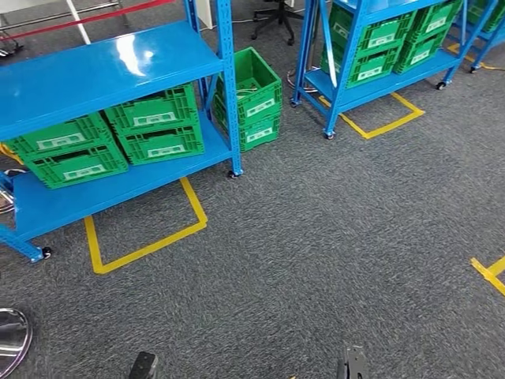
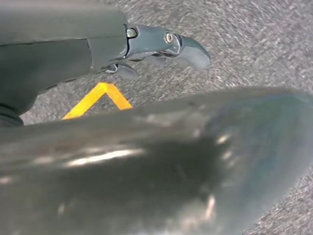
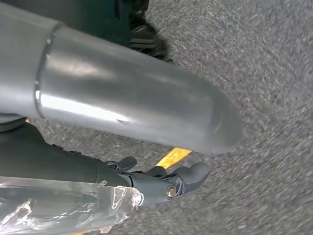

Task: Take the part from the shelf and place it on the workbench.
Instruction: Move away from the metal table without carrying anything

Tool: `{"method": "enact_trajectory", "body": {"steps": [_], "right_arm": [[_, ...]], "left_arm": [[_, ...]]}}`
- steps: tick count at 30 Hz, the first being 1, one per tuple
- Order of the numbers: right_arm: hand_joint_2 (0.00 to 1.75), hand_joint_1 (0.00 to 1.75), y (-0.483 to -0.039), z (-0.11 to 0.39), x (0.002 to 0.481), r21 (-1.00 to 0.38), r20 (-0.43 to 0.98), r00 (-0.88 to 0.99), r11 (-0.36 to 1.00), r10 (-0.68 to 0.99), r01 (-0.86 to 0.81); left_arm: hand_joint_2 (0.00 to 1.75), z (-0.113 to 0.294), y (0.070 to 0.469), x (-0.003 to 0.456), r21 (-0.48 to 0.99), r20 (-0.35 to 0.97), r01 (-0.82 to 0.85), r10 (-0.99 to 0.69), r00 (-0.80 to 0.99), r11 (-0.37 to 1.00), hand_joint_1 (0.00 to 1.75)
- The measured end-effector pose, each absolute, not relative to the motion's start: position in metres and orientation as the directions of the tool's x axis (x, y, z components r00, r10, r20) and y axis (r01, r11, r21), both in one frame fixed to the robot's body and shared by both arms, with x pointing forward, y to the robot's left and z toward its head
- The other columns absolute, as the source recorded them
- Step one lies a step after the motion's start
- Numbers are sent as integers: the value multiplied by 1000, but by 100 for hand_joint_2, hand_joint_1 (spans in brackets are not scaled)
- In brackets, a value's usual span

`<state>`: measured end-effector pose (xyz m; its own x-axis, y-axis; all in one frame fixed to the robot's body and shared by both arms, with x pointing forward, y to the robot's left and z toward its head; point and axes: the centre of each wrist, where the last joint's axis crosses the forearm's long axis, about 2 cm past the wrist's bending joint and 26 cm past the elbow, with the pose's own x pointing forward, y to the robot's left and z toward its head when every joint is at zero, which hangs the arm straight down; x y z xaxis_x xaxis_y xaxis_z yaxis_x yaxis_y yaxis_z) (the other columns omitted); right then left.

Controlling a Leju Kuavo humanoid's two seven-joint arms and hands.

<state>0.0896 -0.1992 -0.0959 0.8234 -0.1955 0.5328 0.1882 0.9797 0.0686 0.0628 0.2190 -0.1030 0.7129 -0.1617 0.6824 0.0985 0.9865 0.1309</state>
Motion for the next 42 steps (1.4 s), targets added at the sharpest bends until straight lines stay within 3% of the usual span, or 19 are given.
{"method": "enact_trajectory", "body": {"steps": [42], "right_arm": [[0, 0, -205, -101, 70, 82, 532, 829, 985, -173, 153]], "left_arm": [[0, -106, 226, 49, 126, 697, 51, -125, 706, 991, 0]]}}
